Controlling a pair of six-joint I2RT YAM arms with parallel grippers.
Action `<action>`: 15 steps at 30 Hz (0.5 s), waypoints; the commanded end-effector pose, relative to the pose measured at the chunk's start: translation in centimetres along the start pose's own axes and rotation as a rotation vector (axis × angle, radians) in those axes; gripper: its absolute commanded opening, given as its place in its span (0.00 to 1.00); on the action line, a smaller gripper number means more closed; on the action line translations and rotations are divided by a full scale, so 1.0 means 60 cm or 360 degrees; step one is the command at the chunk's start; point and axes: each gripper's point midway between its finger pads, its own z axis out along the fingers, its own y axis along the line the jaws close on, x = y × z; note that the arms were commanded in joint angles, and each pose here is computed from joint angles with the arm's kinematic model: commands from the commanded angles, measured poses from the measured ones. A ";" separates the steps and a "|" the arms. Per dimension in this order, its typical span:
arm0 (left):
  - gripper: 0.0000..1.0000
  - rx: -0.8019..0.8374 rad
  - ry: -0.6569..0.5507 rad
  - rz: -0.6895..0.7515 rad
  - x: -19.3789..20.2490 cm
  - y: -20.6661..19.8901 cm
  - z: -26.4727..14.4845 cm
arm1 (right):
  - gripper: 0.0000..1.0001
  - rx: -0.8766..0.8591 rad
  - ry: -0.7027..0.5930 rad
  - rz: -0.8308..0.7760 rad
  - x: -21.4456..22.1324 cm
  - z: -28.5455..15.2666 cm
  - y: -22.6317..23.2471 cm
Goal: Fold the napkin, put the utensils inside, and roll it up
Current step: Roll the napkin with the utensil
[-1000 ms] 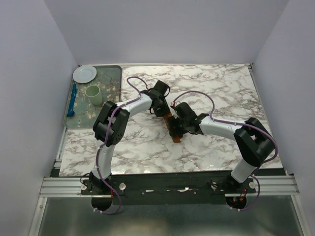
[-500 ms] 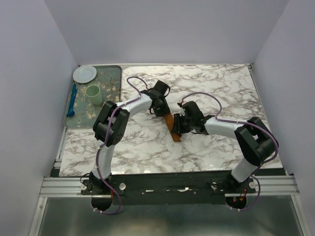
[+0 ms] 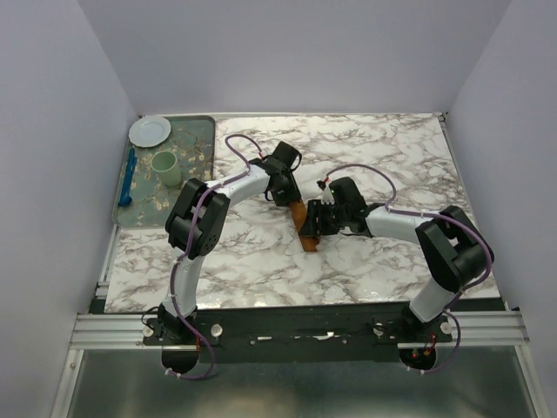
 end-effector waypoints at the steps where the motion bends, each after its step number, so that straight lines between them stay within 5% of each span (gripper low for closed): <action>1: 0.44 -0.0026 -0.0007 0.0056 0.004 0.009 0.008 | 0.63 0.0098 0.0134 -0.0074 0.020 -0.012 -0.019; 8: 0.51 0.0000 -0.0032 0.0088 0.002 0.014 -0.001 | 0.72 0.0027 0.0128 -0.0156 -0.009 -0.040 0.018; 15: 0.67 0.0029 -0.0033 0.0112 0.000 0.015 -0.014 | 0.75 -0.0051 0.0058 -0.0196 -0.046 -0.072 0.057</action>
